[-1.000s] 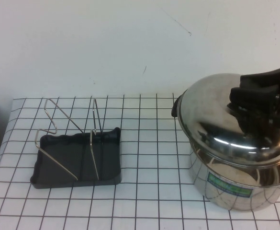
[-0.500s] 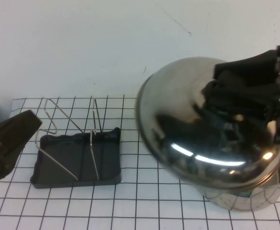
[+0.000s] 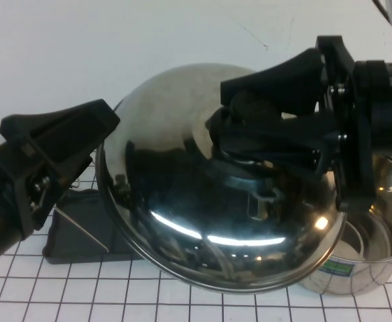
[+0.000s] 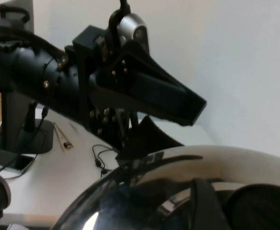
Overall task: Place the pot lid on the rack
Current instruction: Hand over the pot lid
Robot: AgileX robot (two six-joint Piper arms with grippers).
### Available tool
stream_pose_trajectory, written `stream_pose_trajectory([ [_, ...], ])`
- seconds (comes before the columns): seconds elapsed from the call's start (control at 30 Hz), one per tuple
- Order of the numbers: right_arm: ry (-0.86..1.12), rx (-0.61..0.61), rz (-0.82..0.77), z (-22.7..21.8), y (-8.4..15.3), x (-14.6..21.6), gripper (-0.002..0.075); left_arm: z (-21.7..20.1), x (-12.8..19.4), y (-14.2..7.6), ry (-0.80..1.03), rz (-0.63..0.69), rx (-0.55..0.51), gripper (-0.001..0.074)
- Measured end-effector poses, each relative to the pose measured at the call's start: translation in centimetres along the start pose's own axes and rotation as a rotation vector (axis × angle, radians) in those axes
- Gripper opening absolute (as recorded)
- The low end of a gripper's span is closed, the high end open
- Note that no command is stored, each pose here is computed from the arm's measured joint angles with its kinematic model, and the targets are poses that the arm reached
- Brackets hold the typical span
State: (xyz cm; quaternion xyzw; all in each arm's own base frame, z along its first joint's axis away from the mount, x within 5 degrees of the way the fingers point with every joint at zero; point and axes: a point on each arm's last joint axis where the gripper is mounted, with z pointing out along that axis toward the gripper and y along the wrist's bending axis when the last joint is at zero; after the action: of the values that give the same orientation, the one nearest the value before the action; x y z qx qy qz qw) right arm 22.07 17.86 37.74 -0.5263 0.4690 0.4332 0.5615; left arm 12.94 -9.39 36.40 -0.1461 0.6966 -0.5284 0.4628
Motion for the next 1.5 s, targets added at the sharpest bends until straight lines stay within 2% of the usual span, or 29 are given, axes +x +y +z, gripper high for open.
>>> stream_pose_trajectory([
  [0.2, -0.015, -0.003, -0.004, 0.4, -0.1, -1.1, 0.0341, 0.0, 0.1, -0.1, 0.013, -0.024, 0.007, 0.0576],
  [0.27, -0.013, -0.001, -0.006, 0.8, 0.1, -1.2, 0.0341, 0.0, 0.2, -0.2, 0.023, -0.026, 0.008, 0.0521],
  [0.43, 0.019, 0.027, -0.026, 2.2, 0.6, -1.1, 0.0341, -0.1, 0.0, -0.4, 0.009, -0.052, 0.015, 0.0321],
  [0.5, 0.032, 0.037, -0.031, 2.5, 0.8, -1.1, 0.0341, -0.1, -0.2, -0.4, -0.002, -0.066, 0.017, 0.0288],
  [0.8, 0.042, 0.057, -0.032, 2.7, 0.7, -1.0, 0.0341, -0.1, -0.1, -0.5, 0.006, -0.104, 0.02, 0.0287],
  [1.13, 0.043, 0.068, -0.033, 2.7, 0.6, -1.0, 0.034, -0.2, 0.1, -0.7, 0.032, -0.055, 0.045, 0.0288],
  [1.33, 0.025, 0.076, -0.03, 2.5, 0.6, -1.4, 0.0337, -0.2, 0.8, -1.4, 0.107, 0.047, 0.129, 0.0366],
  [1.5, -0.007, 0.029, -0.014, 2.6, 1.1, -1.7, 0.0337, -0.5, 2.0, -2.1, 0.225, 0.109, 0.229, 0.0356],
])
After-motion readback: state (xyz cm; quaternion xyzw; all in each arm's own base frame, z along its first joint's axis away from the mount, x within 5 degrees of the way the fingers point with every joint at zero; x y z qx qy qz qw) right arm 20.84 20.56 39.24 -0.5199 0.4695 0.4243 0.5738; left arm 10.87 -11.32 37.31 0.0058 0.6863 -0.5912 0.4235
